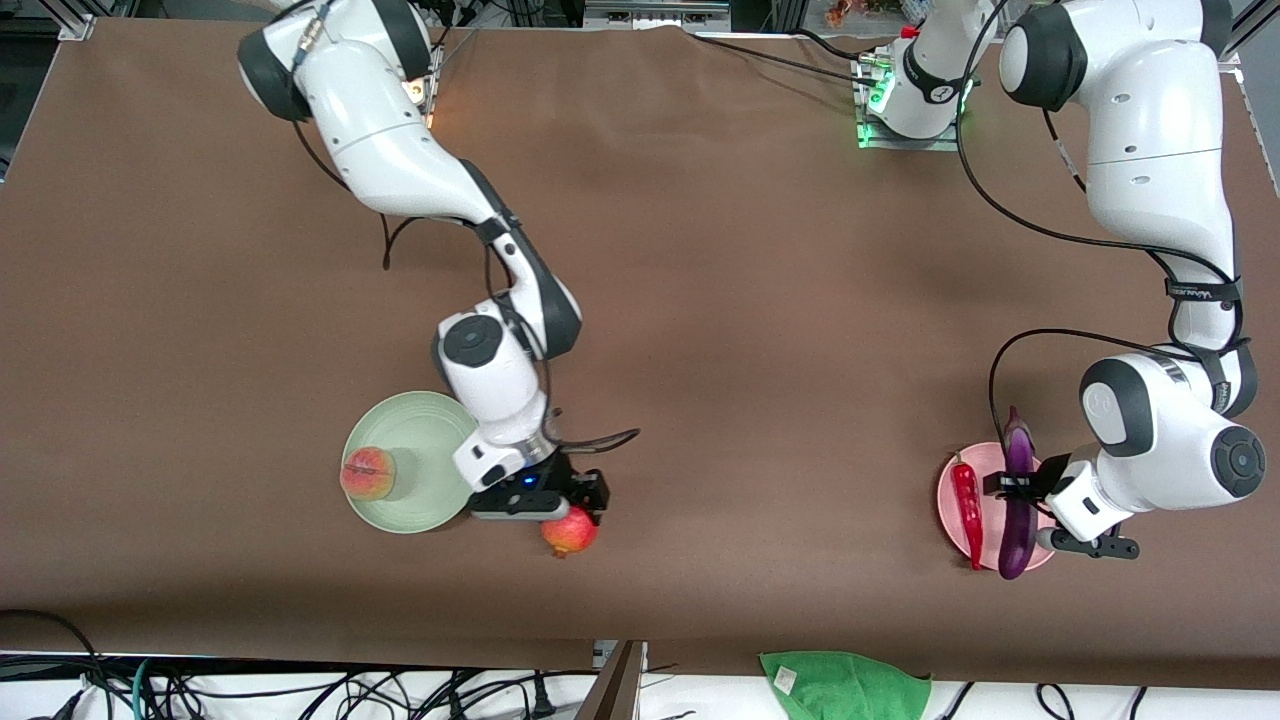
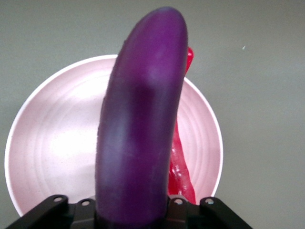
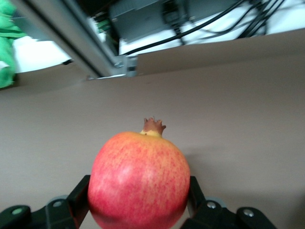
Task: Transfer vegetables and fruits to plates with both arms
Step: 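Carry the purple eggplant onto the pink plate with the left gripper, then carry the red pomegranate onto the green plate with the right gripper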
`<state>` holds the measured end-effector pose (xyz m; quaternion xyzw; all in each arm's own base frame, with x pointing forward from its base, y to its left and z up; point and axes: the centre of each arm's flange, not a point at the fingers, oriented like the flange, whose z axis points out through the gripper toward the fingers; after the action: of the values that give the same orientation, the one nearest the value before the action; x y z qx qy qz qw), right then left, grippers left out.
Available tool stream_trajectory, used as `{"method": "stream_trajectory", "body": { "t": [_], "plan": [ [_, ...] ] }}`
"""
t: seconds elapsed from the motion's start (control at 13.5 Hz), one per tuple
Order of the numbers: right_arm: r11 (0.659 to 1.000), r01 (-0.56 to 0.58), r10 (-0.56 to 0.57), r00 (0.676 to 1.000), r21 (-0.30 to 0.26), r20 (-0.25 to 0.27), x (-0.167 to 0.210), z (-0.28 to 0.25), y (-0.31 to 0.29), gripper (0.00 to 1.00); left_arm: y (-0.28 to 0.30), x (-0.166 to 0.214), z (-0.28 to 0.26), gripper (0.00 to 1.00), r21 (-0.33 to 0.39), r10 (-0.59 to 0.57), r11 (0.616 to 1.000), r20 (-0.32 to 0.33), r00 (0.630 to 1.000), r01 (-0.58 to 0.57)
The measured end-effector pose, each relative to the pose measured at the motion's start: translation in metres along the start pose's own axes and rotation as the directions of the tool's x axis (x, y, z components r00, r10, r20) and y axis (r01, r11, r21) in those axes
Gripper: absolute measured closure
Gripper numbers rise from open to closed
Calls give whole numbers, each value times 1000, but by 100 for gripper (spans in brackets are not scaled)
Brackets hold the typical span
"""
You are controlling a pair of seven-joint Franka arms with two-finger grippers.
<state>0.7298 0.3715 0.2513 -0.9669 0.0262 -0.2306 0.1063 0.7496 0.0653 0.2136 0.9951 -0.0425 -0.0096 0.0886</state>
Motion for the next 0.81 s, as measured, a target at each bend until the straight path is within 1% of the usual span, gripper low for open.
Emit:
{"method": "stream_trajectory", "body": {
  "t": [0.07,0.15,0.3,0.37,0.44,0.52,0.59,0.67,0.74,0.81],
  "plan": [
    [999,30,-29,999,-15,43,12,-10,21,18,0,0,3,67,-1,0,1000,4,1000,0],
    [998,62,-61,994,-20,86,24,-21,45,18,0,-1,5,58,-2,0,1000,6,1000,0],
    [993,114,-109,981,-22,161,37,-38,98,18,0,0,5,35,-2,0,1000,5,1000,0],
    [992,121,-113,973,-27,199,33,-39,127,18,0,0,4,26,-2,1,1000,5,1000,-1],
    [993,117,-106,966,-30,235,24,-35,152,18,0,0,4,12,-2,1,1000,3,1000,-1],
    [993,111,-98,960,-33,264,14,-30,168,18,1,1,2,3,-1,2,1000,0,1000,-2],
    [994,108,-94,955,-34,281,6,-26,174,18,1,1,-1,0,-1,3,1000,-4,1000,-3],
    [994,107,-92,953,-36,289,1,-24,175,13,2,3,-4,0,0,4,1000,-10,1000,-4],
    [994,108,-93,952,-35,291,0,-25,175,1,3,4,-9,0,1,7,1000,-17,1000,-7],
    [994,107,-92,951,-35,294,2,-29,175,0,7,5,-14,0,0,12,1000,-25,1000,-12]
  ]
}}
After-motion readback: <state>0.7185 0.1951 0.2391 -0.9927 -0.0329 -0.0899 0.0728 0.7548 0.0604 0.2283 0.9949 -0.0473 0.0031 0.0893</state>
